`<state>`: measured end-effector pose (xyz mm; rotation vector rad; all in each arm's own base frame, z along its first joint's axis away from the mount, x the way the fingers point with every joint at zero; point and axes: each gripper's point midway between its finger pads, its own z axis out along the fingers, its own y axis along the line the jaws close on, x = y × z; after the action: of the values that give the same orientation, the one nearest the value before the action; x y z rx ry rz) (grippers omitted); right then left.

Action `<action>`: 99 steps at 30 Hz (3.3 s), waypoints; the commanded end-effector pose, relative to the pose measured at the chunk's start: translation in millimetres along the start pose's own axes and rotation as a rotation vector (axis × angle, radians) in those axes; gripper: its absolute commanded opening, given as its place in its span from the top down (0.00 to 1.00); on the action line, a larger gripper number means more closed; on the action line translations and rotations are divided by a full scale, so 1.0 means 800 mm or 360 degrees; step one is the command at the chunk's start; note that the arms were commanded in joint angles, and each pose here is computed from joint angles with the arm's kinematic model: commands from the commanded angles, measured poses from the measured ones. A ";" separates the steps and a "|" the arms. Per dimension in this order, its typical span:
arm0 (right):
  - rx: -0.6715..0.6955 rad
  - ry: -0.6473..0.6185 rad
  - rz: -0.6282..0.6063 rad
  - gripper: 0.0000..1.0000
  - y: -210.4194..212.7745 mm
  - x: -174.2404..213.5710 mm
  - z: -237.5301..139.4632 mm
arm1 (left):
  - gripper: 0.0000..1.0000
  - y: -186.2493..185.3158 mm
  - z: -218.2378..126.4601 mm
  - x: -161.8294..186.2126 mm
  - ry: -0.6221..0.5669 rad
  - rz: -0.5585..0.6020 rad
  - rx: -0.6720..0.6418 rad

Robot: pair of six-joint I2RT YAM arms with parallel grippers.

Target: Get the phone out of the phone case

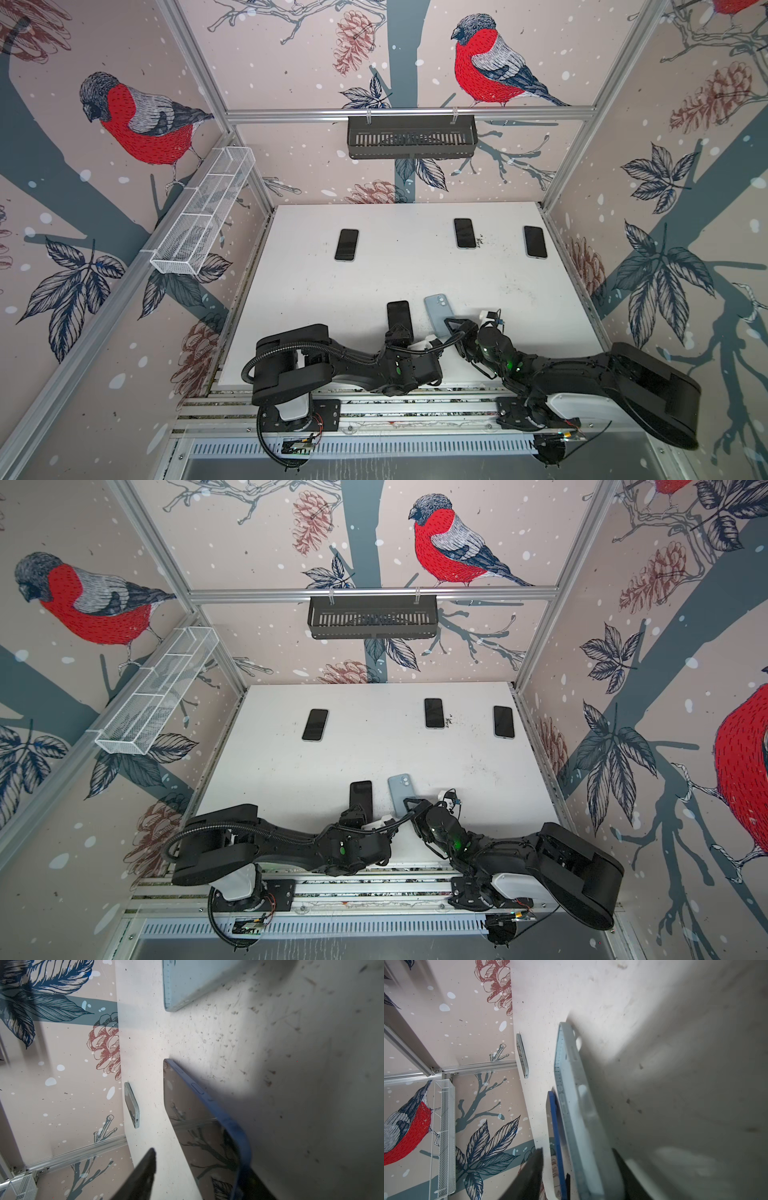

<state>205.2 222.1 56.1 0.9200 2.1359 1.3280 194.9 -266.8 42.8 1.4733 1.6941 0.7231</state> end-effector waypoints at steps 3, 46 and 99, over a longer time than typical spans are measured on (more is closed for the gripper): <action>-0.0013 0.0053 -0.0015 0.06 0.008 0.006 -0.001 | 0.01 0.004 -0.004 0.001 0.0001 -0.0056 0.0004; 0.0997 0.0229 -0.1607 0.57 -0.014 -0.069 0.036 | 0.06 0.119 -0.139 0.007 -0.0408 -0.2275 0.0797; 0.0669 0.0213 -0.1484 0.00 0.052 -0.007 0.018 | 0.02 0.152 -0.148 -0.002 -0.0620 -0.2420 0.0772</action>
<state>225.9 258.2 72.3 -0.0528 2.5310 0.6201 148.9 -240.3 190.2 0.2488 2.1470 -0.7901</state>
